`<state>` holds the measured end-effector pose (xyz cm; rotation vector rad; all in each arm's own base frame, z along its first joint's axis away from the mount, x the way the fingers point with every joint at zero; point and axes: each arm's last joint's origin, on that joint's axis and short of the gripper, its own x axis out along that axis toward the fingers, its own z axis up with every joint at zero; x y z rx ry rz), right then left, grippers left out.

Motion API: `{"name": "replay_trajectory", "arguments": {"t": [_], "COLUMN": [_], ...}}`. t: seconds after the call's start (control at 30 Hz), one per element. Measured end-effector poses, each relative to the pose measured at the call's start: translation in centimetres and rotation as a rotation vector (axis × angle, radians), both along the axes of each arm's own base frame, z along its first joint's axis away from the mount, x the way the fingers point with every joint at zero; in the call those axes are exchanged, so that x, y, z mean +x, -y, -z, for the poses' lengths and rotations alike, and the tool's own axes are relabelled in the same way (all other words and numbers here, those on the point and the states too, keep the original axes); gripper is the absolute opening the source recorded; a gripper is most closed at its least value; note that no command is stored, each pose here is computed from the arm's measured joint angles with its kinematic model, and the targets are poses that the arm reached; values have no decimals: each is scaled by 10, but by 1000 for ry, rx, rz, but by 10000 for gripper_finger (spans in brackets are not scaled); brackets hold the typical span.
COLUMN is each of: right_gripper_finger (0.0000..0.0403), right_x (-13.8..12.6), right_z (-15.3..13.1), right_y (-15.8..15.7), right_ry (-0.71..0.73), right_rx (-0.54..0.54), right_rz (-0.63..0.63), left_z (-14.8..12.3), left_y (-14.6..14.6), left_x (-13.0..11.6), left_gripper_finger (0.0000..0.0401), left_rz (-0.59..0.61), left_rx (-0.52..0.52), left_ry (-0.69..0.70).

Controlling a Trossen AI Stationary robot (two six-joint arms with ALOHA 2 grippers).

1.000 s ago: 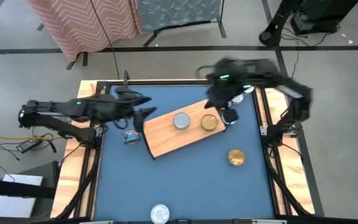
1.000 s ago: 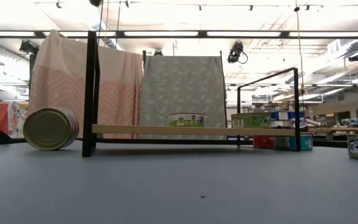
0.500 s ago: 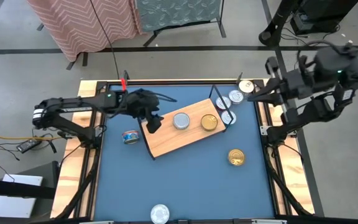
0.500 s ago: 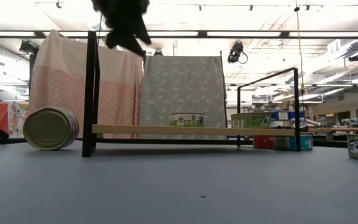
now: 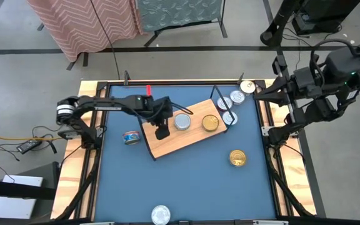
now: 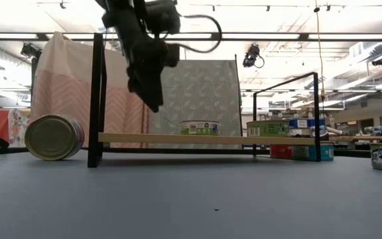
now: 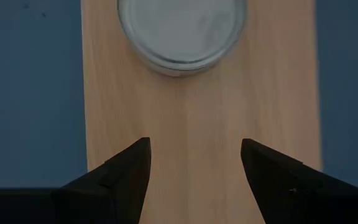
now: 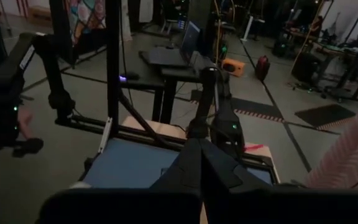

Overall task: Stack canned seafood by type on shelf
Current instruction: Put the green tuna can on the shelf

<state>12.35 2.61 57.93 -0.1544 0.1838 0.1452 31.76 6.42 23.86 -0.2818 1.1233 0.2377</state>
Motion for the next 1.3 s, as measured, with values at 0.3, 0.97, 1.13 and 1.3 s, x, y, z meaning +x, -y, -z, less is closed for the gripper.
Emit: {"name": "replay_trajectory", "arguments": {"t": [0.3, 0.97, 1.13, 1.3], "right_gripper_finger": [6, 6, 7, 7], "right_x": [4, 13, 14, 14], "right_z": [1, 3, 3, 2], "right_y": [-1, -5, -5, -6], "right_ry": [-12, -26, -28, -23], "right_rx": [15, 20, 22, 35], "right_rz": [-8, -42, -57, -61], "left_z": [27, 25, 21, 22], "left_y": [-9, -45, -52, -52], "left_x": [21, 51, 73, 83], "left_gripper_finger": [252, 252, 252, 252], "left_rz": [-11, -76, -45, 30], "left_rx": [-5, 145, 133, 146], "left_ry": [13, 153, 177, 11]}}
